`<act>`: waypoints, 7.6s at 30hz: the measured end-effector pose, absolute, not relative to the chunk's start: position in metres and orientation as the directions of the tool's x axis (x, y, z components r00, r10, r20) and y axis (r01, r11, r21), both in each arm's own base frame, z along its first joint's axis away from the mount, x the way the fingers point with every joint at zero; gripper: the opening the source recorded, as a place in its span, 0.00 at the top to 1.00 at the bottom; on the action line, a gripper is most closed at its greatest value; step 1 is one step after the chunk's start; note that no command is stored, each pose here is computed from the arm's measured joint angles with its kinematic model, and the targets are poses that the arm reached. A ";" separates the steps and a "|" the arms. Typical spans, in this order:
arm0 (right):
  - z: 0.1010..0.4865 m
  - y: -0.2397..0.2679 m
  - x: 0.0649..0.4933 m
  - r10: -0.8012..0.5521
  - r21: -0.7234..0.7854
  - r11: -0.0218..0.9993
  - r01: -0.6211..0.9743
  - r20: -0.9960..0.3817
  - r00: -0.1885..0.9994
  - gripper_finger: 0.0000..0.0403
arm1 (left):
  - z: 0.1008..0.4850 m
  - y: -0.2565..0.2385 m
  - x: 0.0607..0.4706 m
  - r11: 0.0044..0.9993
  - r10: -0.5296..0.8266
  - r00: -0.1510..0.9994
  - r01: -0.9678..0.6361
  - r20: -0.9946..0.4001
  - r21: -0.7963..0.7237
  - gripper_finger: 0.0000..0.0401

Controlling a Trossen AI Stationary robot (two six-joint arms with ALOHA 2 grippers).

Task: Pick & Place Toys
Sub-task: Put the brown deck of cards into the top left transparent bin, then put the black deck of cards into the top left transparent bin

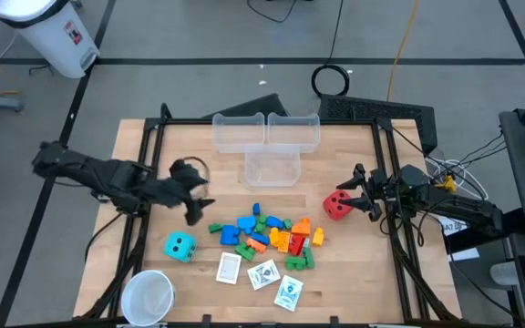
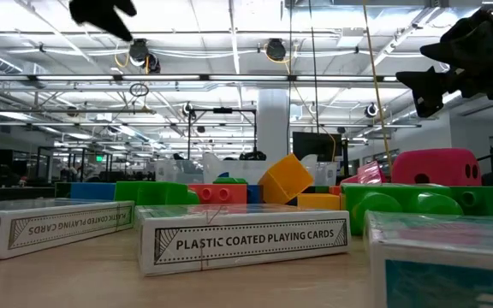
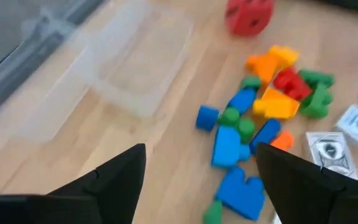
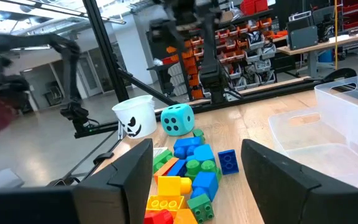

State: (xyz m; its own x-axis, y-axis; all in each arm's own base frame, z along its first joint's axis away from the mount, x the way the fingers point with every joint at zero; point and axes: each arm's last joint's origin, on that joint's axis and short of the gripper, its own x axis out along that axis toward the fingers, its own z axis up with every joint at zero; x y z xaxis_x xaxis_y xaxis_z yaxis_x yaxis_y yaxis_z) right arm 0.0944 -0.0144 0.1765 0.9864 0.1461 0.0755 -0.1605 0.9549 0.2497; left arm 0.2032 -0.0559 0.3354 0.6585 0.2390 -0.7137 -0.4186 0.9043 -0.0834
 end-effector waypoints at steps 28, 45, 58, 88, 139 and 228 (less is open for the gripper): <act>0.177 -0.014 0.094 0.146 0.249 0.955 -0.161 0.076 0.986 0.47 | 0.253 -0.166 0.289 0.427 -0.099 0.333 -0.837 -0.938 -0.342 0.08; 0.177 -0.014 0.094 0.146 0.249 0.955 -0.161 0.076 0.986 0.47 | 0.165 -0.207 0.323 0.270 -0.061 0.349 -0.896 -0.935 -0.352 0.05; 0.177 -0.014 0.094 0.146 0.249 0.955 -0.160 0.075 0.986 0.47 | 0.199 -0.212 0.333 0.255 0.070 0.184 -0.953 -0.980 -0.160 0.06; 0.177 -0.014 0.094 0.146 0.249 0.955 -0.161 0.076 0.986 0.47 | 0.139 -0.230 0.338 0.298 0.083 0.066 -0.954 -0.994 -0.038 0.06; 0.177 -0.014 0.094 0.146 0.250 0.955 -0.161 0.076 0.986 0.47 | 0.309 0.089 0.361 0.709 0.226 0.540 -0.662 -0.811 -0.243 0.84; 0.177 -0.014 0.094 0.146 0.250 0.955 -0.161 0.076 0.986 0.47 | 0.224 0.234 0.322 0.843 0.536 0.034 -0.067 -0.844 0.533 0.38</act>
State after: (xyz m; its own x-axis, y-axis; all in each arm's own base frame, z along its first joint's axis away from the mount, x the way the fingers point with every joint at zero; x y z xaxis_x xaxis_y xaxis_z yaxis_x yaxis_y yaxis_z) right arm 0.0944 -0.0144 0.1766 0.9864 0.1461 0.0758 -0.1606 0.9550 0.2495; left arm 0.3223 0.2336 0.2243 0.0344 0.5359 -0.8436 -0.0668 0.8434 0.5331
